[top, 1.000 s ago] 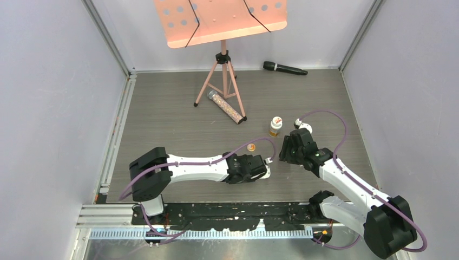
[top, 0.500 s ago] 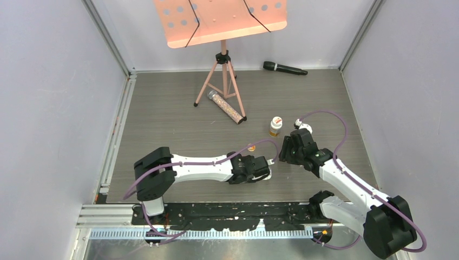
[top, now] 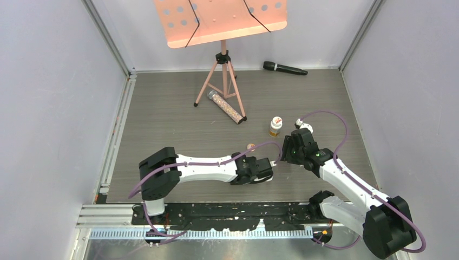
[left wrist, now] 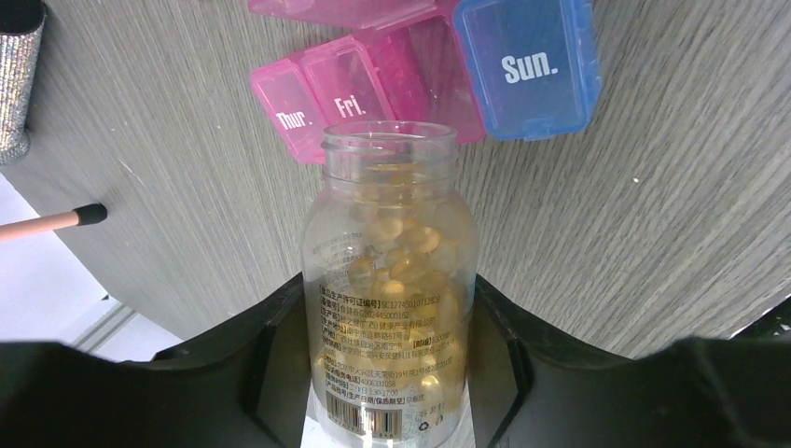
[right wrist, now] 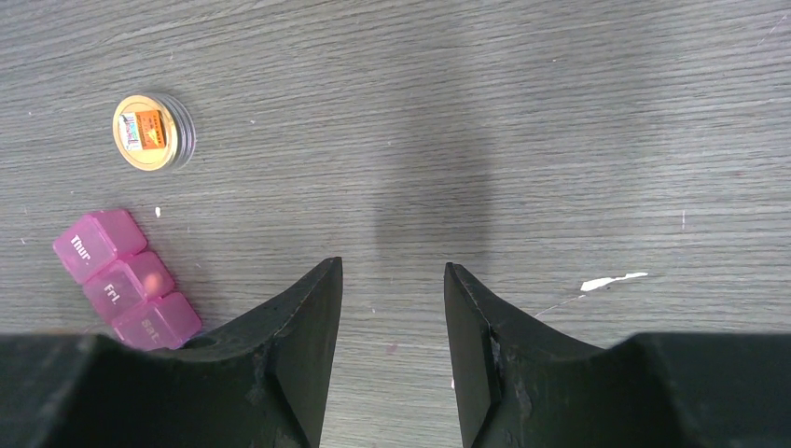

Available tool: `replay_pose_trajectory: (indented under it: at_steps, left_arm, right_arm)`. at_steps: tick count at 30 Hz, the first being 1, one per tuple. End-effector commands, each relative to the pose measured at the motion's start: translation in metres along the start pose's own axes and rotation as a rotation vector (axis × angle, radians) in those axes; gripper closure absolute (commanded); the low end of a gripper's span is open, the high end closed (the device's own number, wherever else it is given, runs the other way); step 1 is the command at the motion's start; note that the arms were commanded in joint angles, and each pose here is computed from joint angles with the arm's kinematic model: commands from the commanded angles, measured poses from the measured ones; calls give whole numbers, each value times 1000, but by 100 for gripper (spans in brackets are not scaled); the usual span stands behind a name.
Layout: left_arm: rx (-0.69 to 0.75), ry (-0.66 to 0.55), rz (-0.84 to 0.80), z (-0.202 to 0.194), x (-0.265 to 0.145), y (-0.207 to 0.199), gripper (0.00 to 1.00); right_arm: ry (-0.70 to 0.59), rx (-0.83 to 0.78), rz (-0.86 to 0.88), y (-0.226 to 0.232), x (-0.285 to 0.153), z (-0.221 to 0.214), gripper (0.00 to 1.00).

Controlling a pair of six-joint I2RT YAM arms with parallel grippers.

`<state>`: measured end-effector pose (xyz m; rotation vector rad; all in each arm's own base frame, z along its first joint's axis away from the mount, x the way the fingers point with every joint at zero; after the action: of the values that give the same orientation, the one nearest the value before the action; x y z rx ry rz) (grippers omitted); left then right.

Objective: Sort the pills into containers

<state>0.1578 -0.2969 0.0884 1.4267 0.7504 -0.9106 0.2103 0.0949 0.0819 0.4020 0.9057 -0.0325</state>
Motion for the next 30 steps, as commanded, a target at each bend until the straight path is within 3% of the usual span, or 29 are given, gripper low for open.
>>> replay_pose_trajectory:
  at_steps: [1,15,30]
  left_arm:
    - [-11,-2,37,8,-8,10,100]
    - [-12,3,49,8,-2,6,100]
    - [-131,-123,94,0,-19,11,100]
  right_arm:
    - [-24,5,15,2,1,5,49]
    - [-15,4,21,4,3,5,49]
    - [-4,8,32,7,4,5,49]
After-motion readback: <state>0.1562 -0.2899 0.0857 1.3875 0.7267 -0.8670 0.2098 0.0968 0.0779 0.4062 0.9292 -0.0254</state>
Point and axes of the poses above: each gripper's point midway between its finger pads, its own x axis out along the fingers, its own y axis along the line the jaws close on, z = x × y, the point moved 3 cm from there along -x, back along the fingers, and after that the axes turned 7 degrees about x, right-handed, at the moved point
